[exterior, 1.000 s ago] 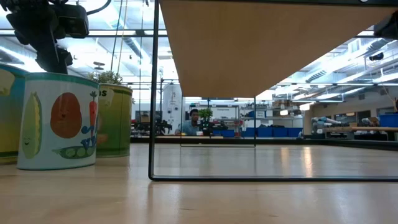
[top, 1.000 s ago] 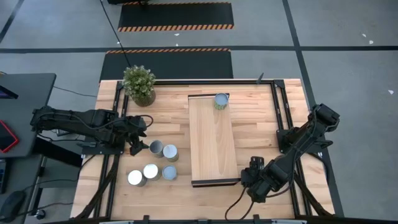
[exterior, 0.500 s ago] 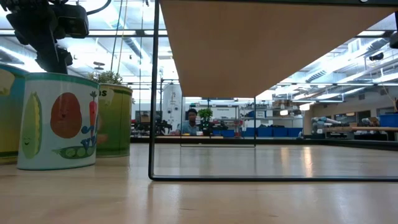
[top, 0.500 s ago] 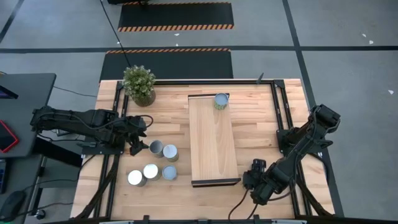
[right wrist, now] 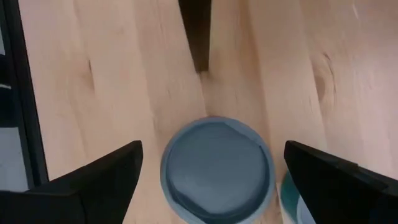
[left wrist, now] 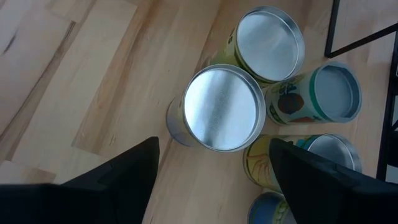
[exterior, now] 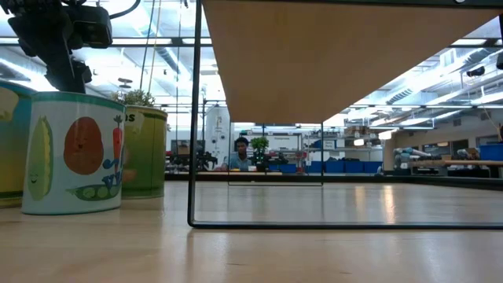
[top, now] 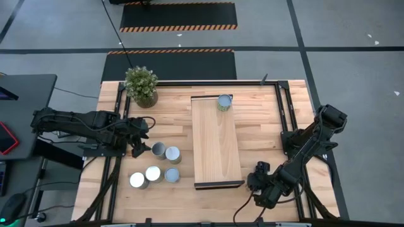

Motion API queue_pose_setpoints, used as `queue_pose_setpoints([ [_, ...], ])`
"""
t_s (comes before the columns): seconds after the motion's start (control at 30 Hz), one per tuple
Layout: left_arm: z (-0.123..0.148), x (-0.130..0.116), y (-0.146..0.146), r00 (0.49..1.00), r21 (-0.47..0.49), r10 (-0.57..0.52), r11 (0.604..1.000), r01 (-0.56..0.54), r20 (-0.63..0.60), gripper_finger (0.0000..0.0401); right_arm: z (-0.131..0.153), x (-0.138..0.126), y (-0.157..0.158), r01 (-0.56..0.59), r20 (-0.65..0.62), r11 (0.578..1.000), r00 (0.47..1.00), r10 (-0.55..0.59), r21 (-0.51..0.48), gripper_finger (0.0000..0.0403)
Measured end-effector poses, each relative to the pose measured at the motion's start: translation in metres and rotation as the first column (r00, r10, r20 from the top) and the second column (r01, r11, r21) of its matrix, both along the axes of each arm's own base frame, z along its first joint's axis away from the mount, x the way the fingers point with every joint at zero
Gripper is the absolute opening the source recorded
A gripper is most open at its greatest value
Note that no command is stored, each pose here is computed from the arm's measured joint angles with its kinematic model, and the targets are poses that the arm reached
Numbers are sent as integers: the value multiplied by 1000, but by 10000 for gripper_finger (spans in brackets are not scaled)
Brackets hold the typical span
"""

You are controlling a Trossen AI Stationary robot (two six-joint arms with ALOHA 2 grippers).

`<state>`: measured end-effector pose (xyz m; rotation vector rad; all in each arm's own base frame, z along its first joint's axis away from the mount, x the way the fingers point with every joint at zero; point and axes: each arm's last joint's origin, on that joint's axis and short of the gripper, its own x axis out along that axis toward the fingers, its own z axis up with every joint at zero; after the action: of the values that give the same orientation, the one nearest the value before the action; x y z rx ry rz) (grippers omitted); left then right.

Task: Pick and place cans onto a shelf
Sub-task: Put the canned tomatoes on the shelf

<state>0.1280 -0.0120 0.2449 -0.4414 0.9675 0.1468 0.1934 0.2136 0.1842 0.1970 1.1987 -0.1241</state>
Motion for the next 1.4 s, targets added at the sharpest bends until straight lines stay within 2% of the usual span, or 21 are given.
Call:
queue_pose_setpoints([
  [0.2,0,0,0,1000,-12,17,1000,-17,-2,309,-9,-2,-1,-16,8,1000,1000,16,17,398],
  [0.37,0,0,0,1000,-9,14,1000,-14,-2,309,-20,-8,-7,-22,-26,1000,999,22,-9,391],
  [0.63,0,0,1,1000,22,3,1000,-3,1,309,-25,-3,-15,17,-43,1000,999,-17,3,300],
  [0.7,0,0,1,1000,19,11,1000,-11,0,309,-22,-2,-19,31,-50,999,998,-30,10,290],
  [0.83,0,0,1,999,0,39,999,-39,-1,309,0,-3,-35,71,-35,997,997,-69,37,290],
  [0.97,1,1,1,999,17,38,999,-38,13,309,29,-17,-65,129,-21,991,991,-130,-37,297],
  [1.07,1,2,2,998,66,54,996,-56,31,309,49,-27,-91,162,-16,985,987,-163,-55,310],
  [1.23,4,6,5,991,137,103,984,-114,90,309,76,-31,-131,146,63,989,988,-144,-27,307],
  [1.4,7,9,5,981,114,138,982,-153,134,309,114,-17,-166,113,153,992,983,-104,-50,307],
])
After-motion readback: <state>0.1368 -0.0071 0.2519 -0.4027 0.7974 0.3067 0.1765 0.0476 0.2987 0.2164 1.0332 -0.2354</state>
